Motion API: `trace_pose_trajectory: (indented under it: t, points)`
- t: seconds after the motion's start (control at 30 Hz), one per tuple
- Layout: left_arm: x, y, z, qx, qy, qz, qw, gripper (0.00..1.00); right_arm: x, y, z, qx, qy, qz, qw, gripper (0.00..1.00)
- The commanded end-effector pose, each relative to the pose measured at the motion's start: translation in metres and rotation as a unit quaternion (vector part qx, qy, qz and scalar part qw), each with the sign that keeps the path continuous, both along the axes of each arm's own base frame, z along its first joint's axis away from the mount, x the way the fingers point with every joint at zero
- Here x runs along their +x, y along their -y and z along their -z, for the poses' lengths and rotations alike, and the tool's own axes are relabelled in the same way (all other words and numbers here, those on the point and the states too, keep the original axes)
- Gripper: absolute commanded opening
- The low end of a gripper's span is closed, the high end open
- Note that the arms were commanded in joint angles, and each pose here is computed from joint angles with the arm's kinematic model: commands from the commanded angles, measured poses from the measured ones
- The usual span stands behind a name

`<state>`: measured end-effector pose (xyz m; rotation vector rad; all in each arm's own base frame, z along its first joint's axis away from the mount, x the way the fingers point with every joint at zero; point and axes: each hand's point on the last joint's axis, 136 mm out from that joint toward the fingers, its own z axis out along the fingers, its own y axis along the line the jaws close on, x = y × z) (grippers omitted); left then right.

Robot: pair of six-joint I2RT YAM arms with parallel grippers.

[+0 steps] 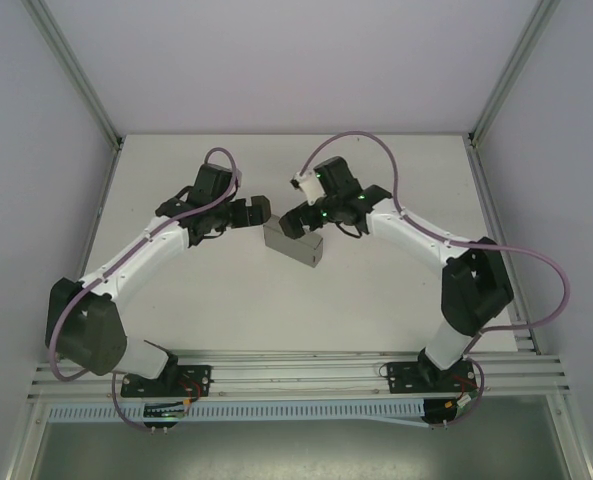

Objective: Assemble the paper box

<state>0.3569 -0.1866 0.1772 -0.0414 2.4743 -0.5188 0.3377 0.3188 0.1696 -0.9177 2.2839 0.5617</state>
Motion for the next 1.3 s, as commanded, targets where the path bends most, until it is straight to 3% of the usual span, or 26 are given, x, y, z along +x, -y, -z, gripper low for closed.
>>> trace_pose_trajectory:
  t: [0.0, 0.1, 0.4, 0.53, 0.73, 1.0, 1.27]
  points:
    - [-0.003, -0.013, -0.011, 0.025, 0.015, -0.013, 0.999, 0.98, 0.001, 0.012, 0.026, -0.121, 0.027, 0.01, 0.992, 0.99]
    - [-0.007, -0.019, -0.007, 0.034, 0.014, -0.02, 0.999, 0.98, 0.0, 0.01, 0.043, -0.161, 0.019, 0.0, 0.987, 0.99]
    - [-0.021, -0.027, 0.01, 0.043, -0.006, -0.026, 0.999, 0.98, -0.012, -0.016, 0.077, -0.182, -0.031, -0.115, 0.976, 0.99]
    - [-0.026, -0.031, 0.01, 0.047, -0.013, -0.029, 0.998, 0.98, -0.009, -0.018, 0.083, -0.203, -0.043, -0.128, 0.97, 0.82]
    - [-0.036, -0.045, 0.008, 0.057, -0.002, -0.048, 0.997, 0.98, -0.006, -0.008, 0.091, -0.24, -0.042, -0.127, 0.962, 0.68]
    - [-0.044, -0.056, -0.008, 0.061, 0.025, -0.062, 0.996, 0.98, -0.003, 0.001, 0.093, -0.274, -0.041, -0.131, 0.952, 0.64]
    - [-0.048, -0.06, -0.012, 0.061, 0.031, -0.066, 0.995, 0.98, 0.031, 0.021, 0.062, -0.35, 0.053, -0.094, 0.93, 0.43]
